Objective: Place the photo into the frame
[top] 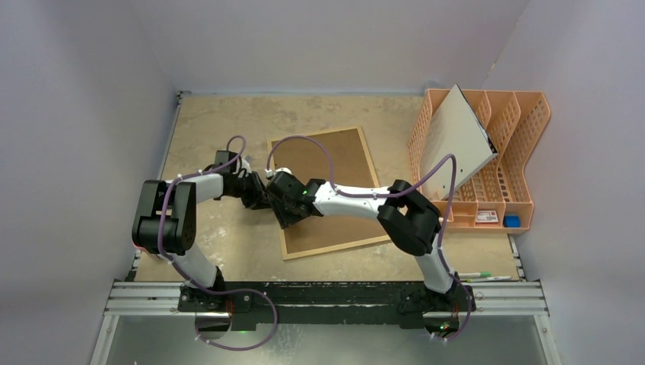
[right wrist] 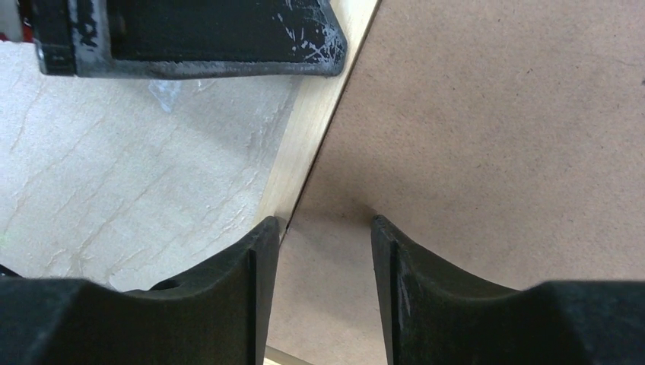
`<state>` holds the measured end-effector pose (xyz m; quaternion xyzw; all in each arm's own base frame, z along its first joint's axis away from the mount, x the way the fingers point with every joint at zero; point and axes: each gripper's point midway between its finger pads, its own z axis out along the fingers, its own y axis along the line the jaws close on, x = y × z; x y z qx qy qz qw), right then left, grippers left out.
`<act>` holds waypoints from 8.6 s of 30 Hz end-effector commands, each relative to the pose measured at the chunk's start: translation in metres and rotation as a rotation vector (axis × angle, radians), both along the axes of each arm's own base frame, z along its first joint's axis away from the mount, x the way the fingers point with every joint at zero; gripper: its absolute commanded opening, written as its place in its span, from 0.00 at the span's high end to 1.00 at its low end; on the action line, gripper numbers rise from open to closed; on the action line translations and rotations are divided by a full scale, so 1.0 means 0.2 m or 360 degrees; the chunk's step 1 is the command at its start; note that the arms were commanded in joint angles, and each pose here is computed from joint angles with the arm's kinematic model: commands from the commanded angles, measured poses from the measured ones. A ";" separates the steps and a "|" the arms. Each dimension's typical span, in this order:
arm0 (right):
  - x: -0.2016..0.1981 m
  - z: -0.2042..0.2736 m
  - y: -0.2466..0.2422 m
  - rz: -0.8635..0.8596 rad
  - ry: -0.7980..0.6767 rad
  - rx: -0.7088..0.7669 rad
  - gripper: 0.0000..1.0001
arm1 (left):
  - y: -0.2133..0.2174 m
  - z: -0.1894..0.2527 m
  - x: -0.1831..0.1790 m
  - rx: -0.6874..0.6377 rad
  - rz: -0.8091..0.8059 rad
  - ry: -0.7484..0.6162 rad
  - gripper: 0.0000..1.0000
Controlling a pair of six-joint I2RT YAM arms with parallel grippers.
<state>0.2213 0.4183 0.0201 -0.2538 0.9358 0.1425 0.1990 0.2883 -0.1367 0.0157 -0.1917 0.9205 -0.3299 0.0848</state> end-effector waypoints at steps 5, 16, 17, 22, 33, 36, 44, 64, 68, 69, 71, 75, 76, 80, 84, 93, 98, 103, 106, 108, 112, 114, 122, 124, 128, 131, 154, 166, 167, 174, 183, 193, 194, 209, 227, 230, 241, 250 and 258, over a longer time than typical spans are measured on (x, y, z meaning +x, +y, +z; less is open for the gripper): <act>-0.28 -0.45 -0.33 0.0064 0.0323 -0.0428 0.55 | 0.16 -0.24 -0.25 0.0341 0.0000 0.0326 0.84; -0.31 -0.35 -0.31 0.0190 0.0314 -0.0301 0.49 | 0.16 -0.24 -0.25 0.0354 0.0005 0.0329 0.84; -0.31 -0.34 -0.31 0.0188 0.0311 -0.0300 0.50 | 0.16 -0.24 -0.25 0.0356 0.0004 0.0331 0.84; -0.24 -0.26 -0.31 0.0144 0.0202 -0.0295 0.58 | 0.17 -0.24 -0.26 0.0367 0.0006 0.0336 0.84; -0.05 -0.04 -0.31 -0.0045 -0.0097 -0.0316 0.53 | 0.18 -0.24 -0.25 0.0382 0.0015 0.0329 0.84; -0.05 -0.04 -0.27 -0.0027 -0.0080 -0.0289 0.53 | 0.17 -0.24 -0.25 0.0379 0.0014 0.0331 0.84; -0.12 -0.14 -0.17 -0.0015 0.0087 -0.0209 0.42 | 0.17 -0.24 -0.25 0.0371 0.0010 0.0333 0.84; -0.10 -0.27 -0.18 -0.0121 0.0257 -0.0203 0.36 | 0.17 -0.25 -0.26 0.0368 0.0007 0.0341 0.84; -0.08 -0.30 -0.20 -0.0164 0.0256 -0.0284 0.35 | 0.17 -0.25 -0.26 0.0368 0.0008 0.0344 0.84; -0.08 -0.31 -0.21 -0.0180 0.0258 -0.0310 0.35 | 0.17 -0.25 -0.26 0.0367 0.0009 0.0344 0.84; -0.07 -0.34 -0.24 -0.0211 0.0272 -0.0361 0.34 | 0.17 -0.25 -0.27 0.0365 0.0009 0.0345 0.84; -0.05 -0.38 -0.29 -0.0283 0.0308 -0.0421 0.33 | 0.17 -0.25 -0.27 0.0366 0.0006 0.0347 0.84; -0.04 -0.38 -0.30 -0.0303 0.0319 -0.0416 0.33 | 0.17 -0.25 -0.27 0.0366 0.0006 0.0347 0.84; 0.01 -0.37 -0.29 -0.0355 0.0339 -0.0370 0.33 | 0.17 -0.25 -0.27 0.0364 0.0004 0.0349 0.84; 0.03 -0.37 -0.26 -0.0352 0.0341 -0.0367 0.34 | 0.17 -0.25 -0.26 0.0365 0.0004 0.0346 0.84; 0.02 -0.43 -0.31 -0.0375 0.0368 -0.0476 0.34 | 0.17 -0.25 -0.27 0.0367 0.0001 0.0352 0.84; 0.05 -0.44 -0.32 -0.0450 0.0350 -0.0508 0.32 | 0.17 -0.25 -0.27 0.0368 -0.0002 0.0352 0.84; 0.12 -0.40 -0.32 -0.0558 0.0257 -0.0499 0.36 | 0.17 -0.25 -0.27 0.0366 -0.0004 0.0353 0.84; 0.17 -0.39 -0.31 -0.0582 0.0170 -0.0487 0.38 | 0.17 -0.25 -0.27 0.0364 -0.0005 0.0355 0.84; 0.15 -0.40 -0.31 -0.0569 0.0166 -0.0488 0.39 | 0.17 -0.25 -0.27 0.0365 -0.0008 0.0352 0.84; 0.10 -0.43 -0.32 -0.0536 0.0195 -0.0496 0.38 | 0.16 -0.26 -0.28 0.0357 -0.0009 0.0357 0.84; 0.08 -0.43 -0.32 -0.0525 0.0220 -0.0472 0.37 | 0.16 -0.26 -0.27 0.0354 -0.0006 0.0357 0.84; 0.05 -0.45 -0.31 -0.0493 0.0267 -0.0442 0.38 | 0.16 -0.25 -0.28 0.0357 -0.0006 0.0358 0.84; 0.07 -0.46 -0.31 -0.0513 0.0235 -0.0466 0.38 | 0.16 -0.25 -0.28 0.0357 -0.0005 0.0359 0.84; 0.06 -0.48 -0.33 -0.0563 0.0252 -0.0504 0.38 | 0.16 -0.25 -0.28 0.0359 -0.0018 0.0357 0.84; 0.06 -0.49 -0.33 -0.0588 0.0258 -0.0500 0.37 | 0.17 -0.25 -0.28 0.0360 -0.0025 0.0361 0.84; 0.02 -0.54 -0.31 -0.0556 0.0255 -0.0524 0.35 | 0.15 -0.27 -0.29 0.0339 -0.0034 0.0381 0.84; -0.04 -0.60 -0.38 -0.0492 0.0192 -0.0677 0.37 | 0.16 -0.26 -0.29 0.0343 -0.0034 0.0379 0.84; -0.04 -0.61 -0.39 -0.0491 0.0186 -0.0696 0.38 | 0.16 -0.27 -0.28 0.0344 -0.0033 0.0380 0.84; -0.07 -0.68 -0.46 -0.0477 0.0162 -0.0824 0.40 | 0.16 -0.26 -0.29 0.0346 -0.0031 0.0382 0.84; -0.13 -0.76 -0.56 -0.0472 0.0162 -0.0977 0.40 | 0.16 -0.26 -0.28 0.0354 -0.0020 0.0379 0.84; 0.09 -0.39 -0.35 -0.0581 -0.0064 -0.0521 0.36 | 0.17 -0.22 -0.22 0.0370 0.0010 0.0345 0.84; 0.15 -0.29 -0.32 -0.0594 -0.0130 -0.0423 0.35 | 0.16 -0.20 -0.21 0.0352 0.0018 0.0329 0.84; 0.91 0.43 -0.83 -0.1062 -0.0584 -0.0051 0.30 | 0.08 0.09 0.13 0.0160 0.0193 -0.0075 0.67; 0.77 -0.03 -1.20 -0.1092 -0.0023 -0.0194 0.06 | 0.01 0.07 0.36 0.0057 0.0144 -0.0092 0.46; 0.71 -0.03 -1.14 -0.1021 0.0057 -0.0080 0.07 | -0.03 0.08 0.40 -0.0003 0.0092 -0.0097 0.47; 0.48 0.06 -0.85 -0.0570 0.0171 0.0377 0.13 | -0.10 0.14 0.71 -0.0102 -0.0056 -0.0250 0.48; 0.12 0.01 -0.58 -0.0204 0.0306 0.0414 0.13 | -0.23 0.06 0.90 -0.0200 -0.0187 -0.0309 0.49; -0.06 0.04 -0.47 -0.0084 0.0335 0.0371 0.12 | -0.35 -0.01 0.95 -0.0297 -0.0219 -0.0330 0.49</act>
